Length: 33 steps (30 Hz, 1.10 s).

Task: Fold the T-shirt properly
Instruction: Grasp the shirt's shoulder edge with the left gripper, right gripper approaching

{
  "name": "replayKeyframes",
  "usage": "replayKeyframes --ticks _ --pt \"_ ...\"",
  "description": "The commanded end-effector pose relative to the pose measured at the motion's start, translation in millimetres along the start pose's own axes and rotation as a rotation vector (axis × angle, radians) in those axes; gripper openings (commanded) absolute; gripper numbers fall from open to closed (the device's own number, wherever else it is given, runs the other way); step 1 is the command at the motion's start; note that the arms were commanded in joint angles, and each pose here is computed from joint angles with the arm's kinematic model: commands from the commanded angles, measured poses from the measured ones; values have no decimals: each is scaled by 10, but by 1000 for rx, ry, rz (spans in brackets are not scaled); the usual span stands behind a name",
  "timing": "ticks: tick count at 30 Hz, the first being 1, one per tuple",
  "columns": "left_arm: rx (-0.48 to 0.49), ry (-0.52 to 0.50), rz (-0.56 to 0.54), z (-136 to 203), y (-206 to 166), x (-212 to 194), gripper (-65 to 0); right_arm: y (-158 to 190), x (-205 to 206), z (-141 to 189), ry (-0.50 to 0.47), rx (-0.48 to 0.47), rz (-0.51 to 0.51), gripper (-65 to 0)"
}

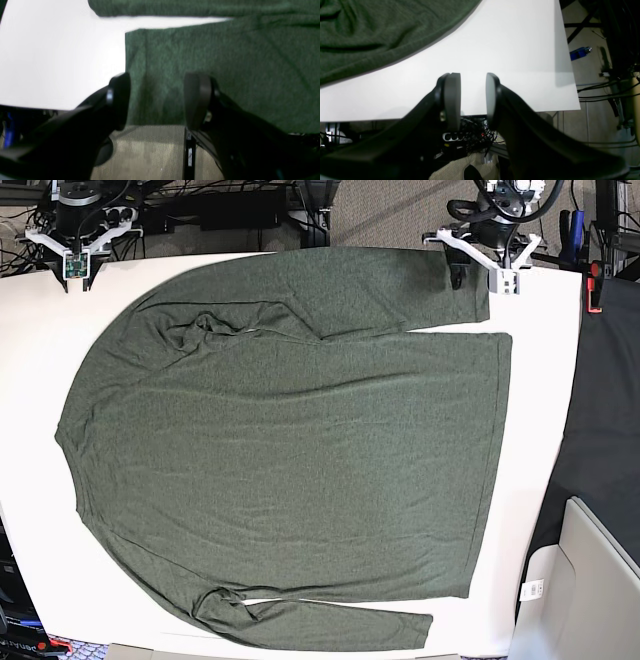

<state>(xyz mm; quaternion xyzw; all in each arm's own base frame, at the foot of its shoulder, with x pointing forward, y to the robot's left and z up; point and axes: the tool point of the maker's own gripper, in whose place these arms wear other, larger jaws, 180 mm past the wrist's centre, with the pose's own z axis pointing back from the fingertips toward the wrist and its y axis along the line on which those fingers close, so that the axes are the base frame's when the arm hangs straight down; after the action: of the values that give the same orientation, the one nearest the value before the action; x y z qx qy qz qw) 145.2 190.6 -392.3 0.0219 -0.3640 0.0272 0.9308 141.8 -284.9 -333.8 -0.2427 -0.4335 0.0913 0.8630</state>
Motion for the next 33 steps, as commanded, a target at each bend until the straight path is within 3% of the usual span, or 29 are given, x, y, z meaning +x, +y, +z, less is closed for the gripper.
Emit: replayKeyframes --ticks 1,17,24,27,33 --pt "3 -27 -2 20 17 64 -313 -67 100 19 -39 -15 11 -475" --pt "8 83 19 -146 34 -341 -313 -76 122 24 -44 -20 7 -475" --pt "-83 116 15 -161 -335 -471 -320 -82 154 4 -53 -24 3 -475" --pt "-116 113 7 -150 -456 -473 -398 -84 163 -1 -56 -25 2 -475" --pt "-112 107 11 -155 -447 -459 -640 -95 215 -37 -70 -33 -4 -472"
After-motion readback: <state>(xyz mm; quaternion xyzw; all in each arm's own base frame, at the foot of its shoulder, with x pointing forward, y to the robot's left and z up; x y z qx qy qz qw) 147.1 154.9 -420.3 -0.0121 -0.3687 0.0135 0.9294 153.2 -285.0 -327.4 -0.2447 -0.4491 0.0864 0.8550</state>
